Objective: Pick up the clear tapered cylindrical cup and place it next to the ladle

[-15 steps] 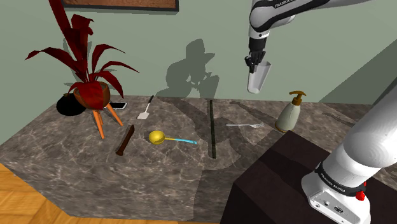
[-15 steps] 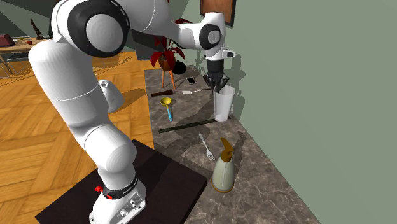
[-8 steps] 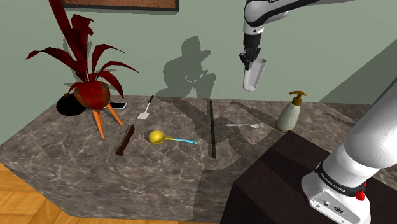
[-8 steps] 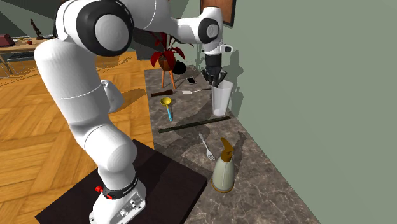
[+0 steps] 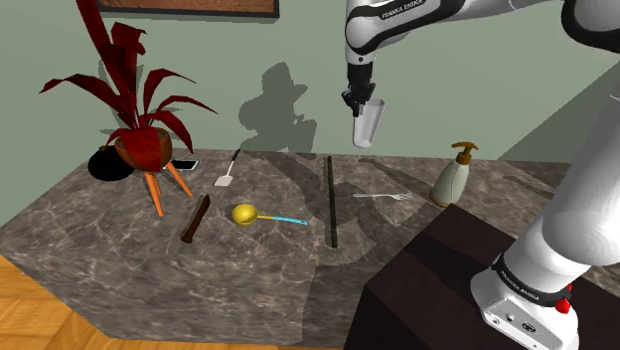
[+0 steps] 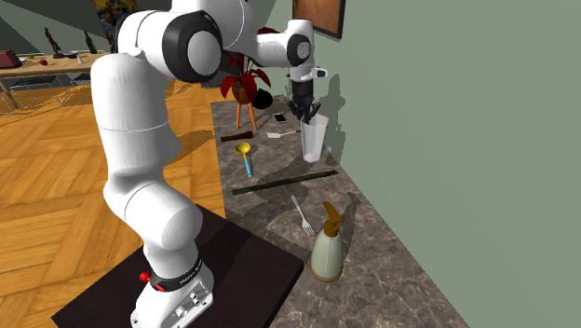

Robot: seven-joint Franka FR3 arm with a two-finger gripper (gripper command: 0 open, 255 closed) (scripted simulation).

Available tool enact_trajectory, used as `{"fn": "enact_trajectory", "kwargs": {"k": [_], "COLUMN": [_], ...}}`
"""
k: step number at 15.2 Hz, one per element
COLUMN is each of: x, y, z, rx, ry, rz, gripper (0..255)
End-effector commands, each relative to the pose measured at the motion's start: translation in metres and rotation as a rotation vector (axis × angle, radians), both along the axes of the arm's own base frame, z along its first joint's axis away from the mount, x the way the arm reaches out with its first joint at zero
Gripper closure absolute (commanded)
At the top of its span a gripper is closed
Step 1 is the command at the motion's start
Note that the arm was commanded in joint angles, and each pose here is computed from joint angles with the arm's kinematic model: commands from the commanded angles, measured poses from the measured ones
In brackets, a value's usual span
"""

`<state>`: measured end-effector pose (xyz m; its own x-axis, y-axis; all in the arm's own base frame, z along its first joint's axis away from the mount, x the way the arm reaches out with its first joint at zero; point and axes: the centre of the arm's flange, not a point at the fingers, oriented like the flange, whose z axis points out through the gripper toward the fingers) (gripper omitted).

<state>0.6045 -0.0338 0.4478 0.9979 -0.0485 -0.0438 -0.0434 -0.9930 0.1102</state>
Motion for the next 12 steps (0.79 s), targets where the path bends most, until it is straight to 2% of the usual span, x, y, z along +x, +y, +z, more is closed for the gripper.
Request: {"fn": "enact_trajectory", "kwargs": {"k": [1,12], "x": [0.022,0.118], "y": [0.016,0.115], "z": [-0.008,-0.053], "rx": [0.0,0.0], "ry": [-0.001,-0.001], "rz": [-0.001,-0.001], "gripper": [255,255]}}
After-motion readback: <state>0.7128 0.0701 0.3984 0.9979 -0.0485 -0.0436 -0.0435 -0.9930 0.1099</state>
